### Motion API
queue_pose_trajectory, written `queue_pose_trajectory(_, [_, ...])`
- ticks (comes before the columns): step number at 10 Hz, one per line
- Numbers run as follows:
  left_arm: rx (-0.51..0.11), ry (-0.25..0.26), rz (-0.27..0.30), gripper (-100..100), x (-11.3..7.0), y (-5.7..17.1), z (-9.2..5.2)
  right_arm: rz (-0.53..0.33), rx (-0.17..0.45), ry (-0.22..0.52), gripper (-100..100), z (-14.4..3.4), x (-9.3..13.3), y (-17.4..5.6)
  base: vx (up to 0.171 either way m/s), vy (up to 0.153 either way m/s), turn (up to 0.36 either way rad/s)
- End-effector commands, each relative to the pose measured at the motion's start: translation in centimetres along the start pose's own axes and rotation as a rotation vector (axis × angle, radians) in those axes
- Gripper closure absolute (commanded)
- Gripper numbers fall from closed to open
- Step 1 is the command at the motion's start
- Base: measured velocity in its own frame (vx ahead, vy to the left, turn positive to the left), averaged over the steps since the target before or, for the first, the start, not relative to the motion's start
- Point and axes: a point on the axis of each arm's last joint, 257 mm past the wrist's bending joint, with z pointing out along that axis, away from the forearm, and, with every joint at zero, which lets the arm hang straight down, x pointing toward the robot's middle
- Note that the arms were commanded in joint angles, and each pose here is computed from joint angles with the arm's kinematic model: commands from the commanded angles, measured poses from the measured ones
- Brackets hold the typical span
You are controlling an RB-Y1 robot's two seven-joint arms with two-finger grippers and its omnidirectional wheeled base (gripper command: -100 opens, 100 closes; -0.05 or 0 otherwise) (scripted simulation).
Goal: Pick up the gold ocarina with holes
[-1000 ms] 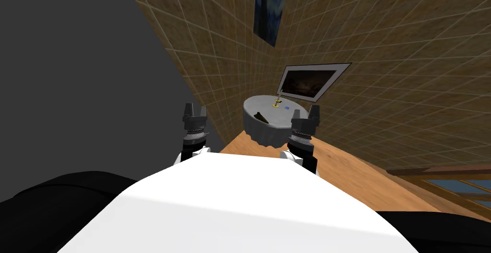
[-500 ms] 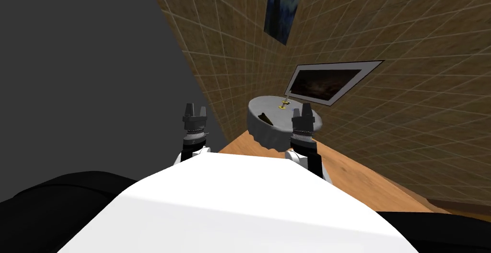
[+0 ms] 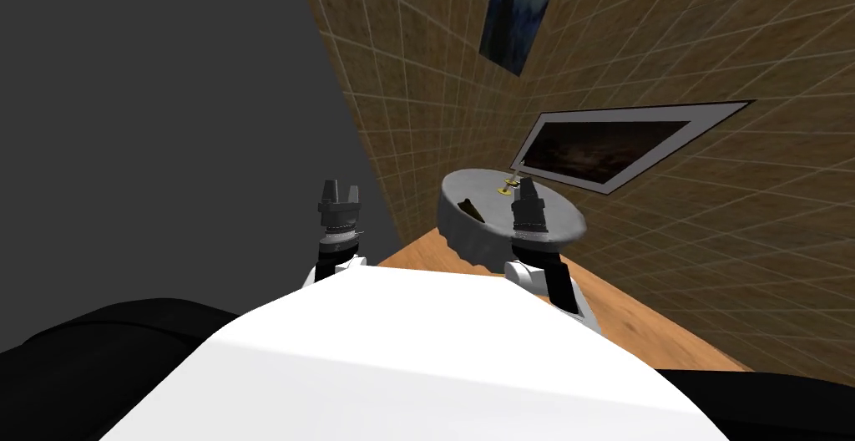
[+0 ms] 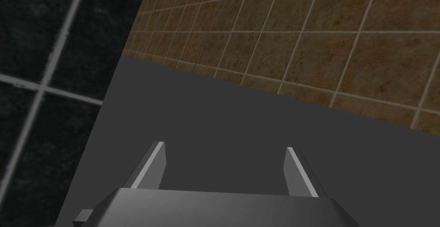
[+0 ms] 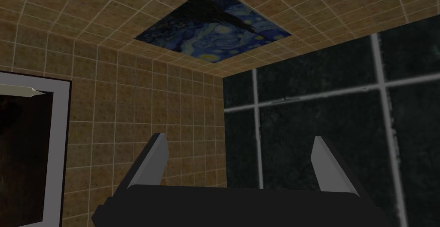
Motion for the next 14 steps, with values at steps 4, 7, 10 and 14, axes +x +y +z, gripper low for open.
queue_pose_trajectory(4, [0.000,0.000,0.000,0,0.0,0.0,0.0,-0.111,0.085,0.065,-100,0.4,-0.2,-2.6,0.004,-0.018,0.177])
queue_pose_trajectory(7, [0.000,0.000,0.000,0,0.0,0.0,0.0,-0.209,0.132,0.113,-100,0.8,-1.0,-4.2,0.010,-0.028,0.212])
queue_pose_trajectory(10, [0.000,0.000,0.000,0,0.0,0.0,0.0,-0.257,0.185,0.153,-100,0.8,-1.2,-5.7,0.007,-0.022,0.115])
queue_pose_trajectory(14, [0.000,0.000,0.000,0,0.0,0.0,0.0,-0.303,0.255,0.205,-100,0.6,-1.3,-7.6,0.009,-0.032,0.121])
